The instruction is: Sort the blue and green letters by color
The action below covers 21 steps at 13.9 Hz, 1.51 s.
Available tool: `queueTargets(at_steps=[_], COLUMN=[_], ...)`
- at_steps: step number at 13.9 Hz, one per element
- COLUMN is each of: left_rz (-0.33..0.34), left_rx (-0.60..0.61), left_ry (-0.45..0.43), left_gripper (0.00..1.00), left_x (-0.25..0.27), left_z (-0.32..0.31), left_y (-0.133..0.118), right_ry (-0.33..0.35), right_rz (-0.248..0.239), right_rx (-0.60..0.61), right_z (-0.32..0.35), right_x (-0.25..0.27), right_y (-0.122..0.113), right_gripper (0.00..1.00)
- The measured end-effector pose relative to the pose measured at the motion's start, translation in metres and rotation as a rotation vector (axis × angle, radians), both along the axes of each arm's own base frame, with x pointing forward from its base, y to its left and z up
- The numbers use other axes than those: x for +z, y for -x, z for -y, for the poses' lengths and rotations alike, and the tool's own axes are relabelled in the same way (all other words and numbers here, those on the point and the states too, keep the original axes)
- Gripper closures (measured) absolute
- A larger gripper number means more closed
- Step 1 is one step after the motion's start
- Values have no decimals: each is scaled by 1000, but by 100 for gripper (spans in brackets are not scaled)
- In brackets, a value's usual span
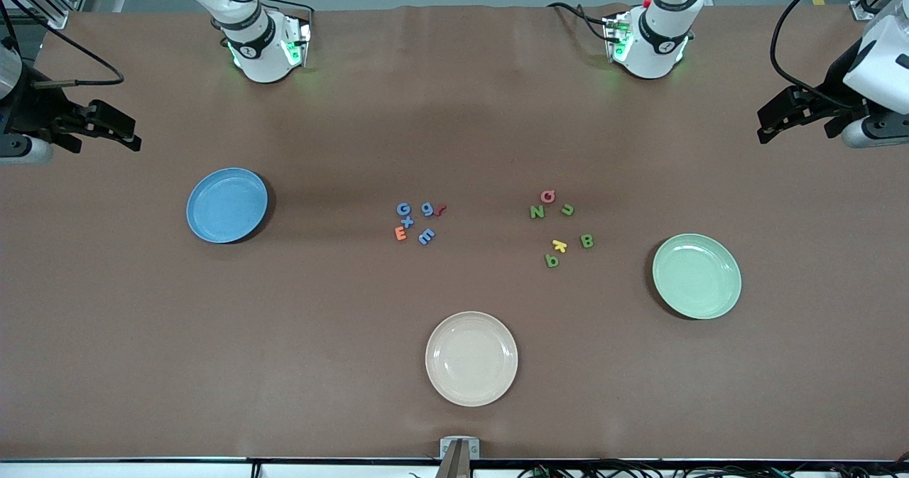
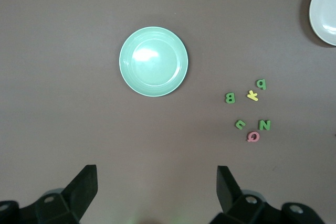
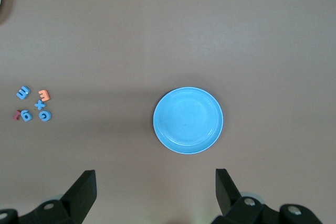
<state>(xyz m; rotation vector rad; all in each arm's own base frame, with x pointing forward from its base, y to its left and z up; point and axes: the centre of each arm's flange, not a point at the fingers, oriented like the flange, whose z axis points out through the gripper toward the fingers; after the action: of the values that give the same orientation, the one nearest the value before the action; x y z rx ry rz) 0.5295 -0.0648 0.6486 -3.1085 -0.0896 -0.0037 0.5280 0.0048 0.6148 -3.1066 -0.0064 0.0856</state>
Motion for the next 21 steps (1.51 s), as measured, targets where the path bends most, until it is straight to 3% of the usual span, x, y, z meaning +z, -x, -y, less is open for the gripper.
queueTargets(at_steps=[7, 10, 13, 21], left_rz=[-28, -61, -44, -1], left_rx=[0, -44, -76, 32], left_ry=[-1, 2, 16, 61], left_gripper=[0, 0, 0, 3], left_x=[-15, -52, -117, -313], left_z=[2, 30, 58, 88], left_y=[-7, -26, -46, -36], right_ry=[0, 0, 1, 11], right_rz=[-2, -2, -8, -65], right_rx=[0, -2, -8, -49], right_z=[0, 1, 3, 28], right_x=[0, -1, -4, -112], right_y=[0, 0, -2, -75], right_gripper=[0, 0, 0, 0])
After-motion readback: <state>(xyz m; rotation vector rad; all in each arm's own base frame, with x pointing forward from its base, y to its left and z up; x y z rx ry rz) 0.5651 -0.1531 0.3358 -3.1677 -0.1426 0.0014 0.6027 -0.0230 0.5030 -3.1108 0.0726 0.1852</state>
